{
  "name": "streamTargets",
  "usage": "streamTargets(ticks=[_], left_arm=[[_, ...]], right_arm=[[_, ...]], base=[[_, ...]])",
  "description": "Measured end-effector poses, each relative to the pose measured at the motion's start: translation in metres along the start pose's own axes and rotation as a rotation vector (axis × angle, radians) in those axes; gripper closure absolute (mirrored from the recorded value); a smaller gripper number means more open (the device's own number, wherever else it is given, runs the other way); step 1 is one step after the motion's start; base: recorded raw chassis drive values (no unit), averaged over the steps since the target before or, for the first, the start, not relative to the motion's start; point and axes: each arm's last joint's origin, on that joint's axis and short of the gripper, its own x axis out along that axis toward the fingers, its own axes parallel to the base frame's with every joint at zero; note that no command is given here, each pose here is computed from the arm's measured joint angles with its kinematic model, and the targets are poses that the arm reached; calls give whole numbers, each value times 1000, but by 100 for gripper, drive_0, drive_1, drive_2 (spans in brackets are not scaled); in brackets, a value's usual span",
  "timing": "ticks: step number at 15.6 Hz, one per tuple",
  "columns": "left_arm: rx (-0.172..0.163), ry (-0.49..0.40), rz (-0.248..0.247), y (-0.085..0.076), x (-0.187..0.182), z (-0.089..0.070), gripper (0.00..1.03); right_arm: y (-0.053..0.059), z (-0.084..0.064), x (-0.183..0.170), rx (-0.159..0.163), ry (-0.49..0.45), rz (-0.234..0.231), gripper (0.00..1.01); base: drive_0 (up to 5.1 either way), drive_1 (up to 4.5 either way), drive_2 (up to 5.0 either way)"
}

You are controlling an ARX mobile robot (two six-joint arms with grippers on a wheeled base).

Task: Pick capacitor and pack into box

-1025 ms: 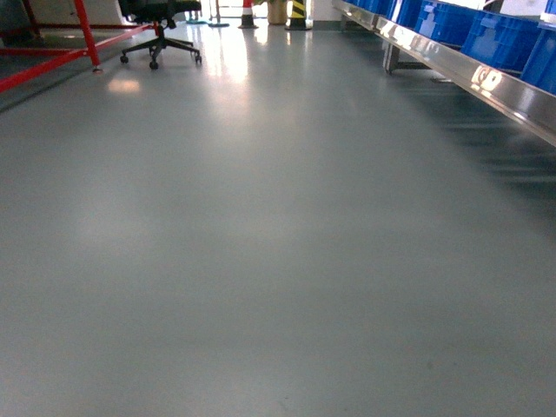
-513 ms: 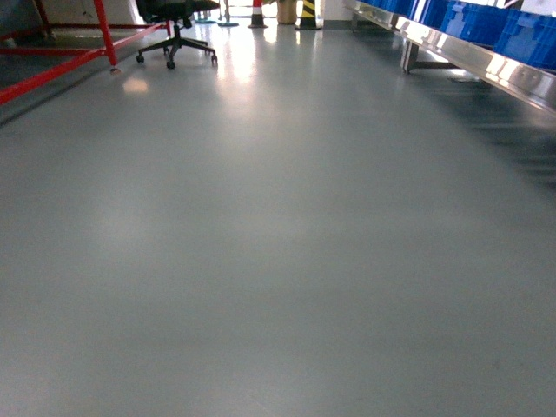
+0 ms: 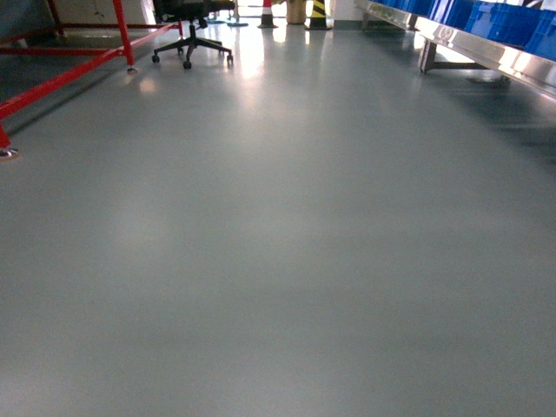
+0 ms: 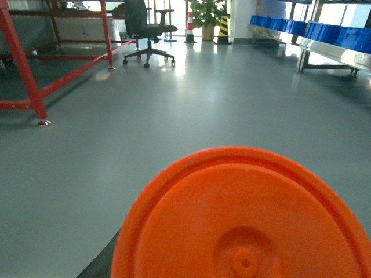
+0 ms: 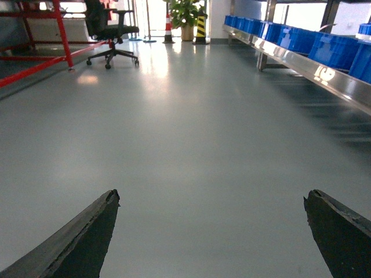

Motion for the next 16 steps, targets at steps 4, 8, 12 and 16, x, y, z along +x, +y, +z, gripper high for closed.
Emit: streamTargets(ticks=[4, 8, 12, 16], left_arm=[[0, 3, 0, 0, 0, 0, 59], [0, 1, 0, 0, 0, 0, 59], [0, 1, -1, 0, 0, 0, 59], [0, 1, 0, 0, 0, 0, 59]], right_arm=[[0, -1, 0, 0, 6, 2, 3], [0, 0, 0, 0, 3, 1, 3], [0, 0, 0, 0, 5, 1, 3], [0, 0, 0, 0, 2, 1, 3]], base=[[-507, 239, 239], [-508, 237, 237], [-508, 237, 237], [-508, 237, 237]])
